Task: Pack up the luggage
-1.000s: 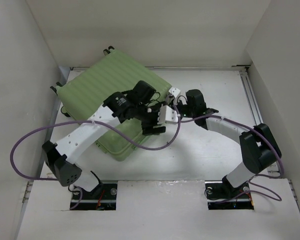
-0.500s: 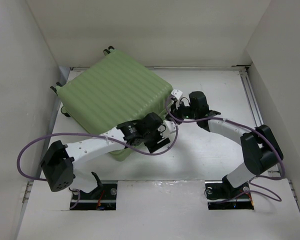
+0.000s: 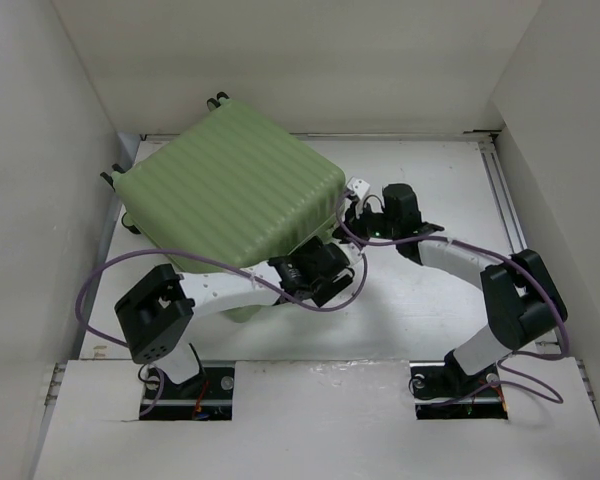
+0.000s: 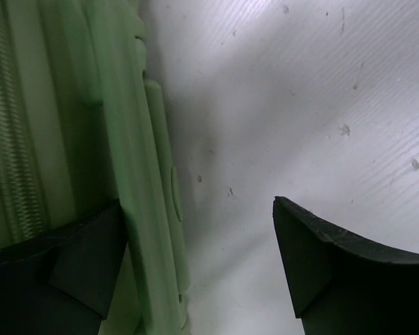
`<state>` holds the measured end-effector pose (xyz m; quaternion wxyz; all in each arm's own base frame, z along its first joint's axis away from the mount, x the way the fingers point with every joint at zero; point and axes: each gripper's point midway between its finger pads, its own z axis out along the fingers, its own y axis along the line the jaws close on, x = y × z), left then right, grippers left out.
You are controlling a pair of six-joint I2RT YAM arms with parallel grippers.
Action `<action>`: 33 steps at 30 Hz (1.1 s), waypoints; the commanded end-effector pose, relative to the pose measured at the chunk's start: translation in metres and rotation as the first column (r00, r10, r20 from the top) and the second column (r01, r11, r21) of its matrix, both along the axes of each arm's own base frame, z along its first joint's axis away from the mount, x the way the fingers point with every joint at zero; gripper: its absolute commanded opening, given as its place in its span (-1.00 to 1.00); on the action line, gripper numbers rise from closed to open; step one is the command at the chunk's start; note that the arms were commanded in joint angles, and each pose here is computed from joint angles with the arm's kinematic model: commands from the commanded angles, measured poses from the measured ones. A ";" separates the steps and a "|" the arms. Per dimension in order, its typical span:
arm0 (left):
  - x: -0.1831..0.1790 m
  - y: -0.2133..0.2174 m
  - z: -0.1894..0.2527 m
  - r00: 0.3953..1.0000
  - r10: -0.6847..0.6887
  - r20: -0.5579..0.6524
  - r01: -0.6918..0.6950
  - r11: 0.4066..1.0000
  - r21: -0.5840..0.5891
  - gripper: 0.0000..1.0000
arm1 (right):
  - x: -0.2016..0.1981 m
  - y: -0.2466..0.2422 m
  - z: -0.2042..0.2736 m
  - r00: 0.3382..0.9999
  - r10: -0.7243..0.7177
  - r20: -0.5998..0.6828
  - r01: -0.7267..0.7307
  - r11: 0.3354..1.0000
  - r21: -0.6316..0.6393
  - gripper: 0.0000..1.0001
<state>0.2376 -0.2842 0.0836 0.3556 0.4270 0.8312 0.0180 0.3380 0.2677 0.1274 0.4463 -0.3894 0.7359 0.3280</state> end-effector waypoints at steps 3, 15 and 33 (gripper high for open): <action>-0.012 0.068 -0.050 0.997 0.048 -0.067 -0.029 0.964 0.263 0.58 | 0.014 -0.016 0.032 0.997 -0.026 0.074 0.021 0.998 0.066 -1.00; -0.045 0.081 -0.107 0.960 -0.100 -0.260 0.185 0.927 0.327 -1.00 | 0.034 -0.040 0.029 0.991 -0.127 0.045 0.124 0.990 0.063 -1.00; -0.091 0.081 -0.117 0.883 -0.350 -0.312 0.449 0.823 0.347 -1.00 | 0.123 -0.169 0.049 0.802 -0.569 0.182 0.592 0.798 -0.114 -1.00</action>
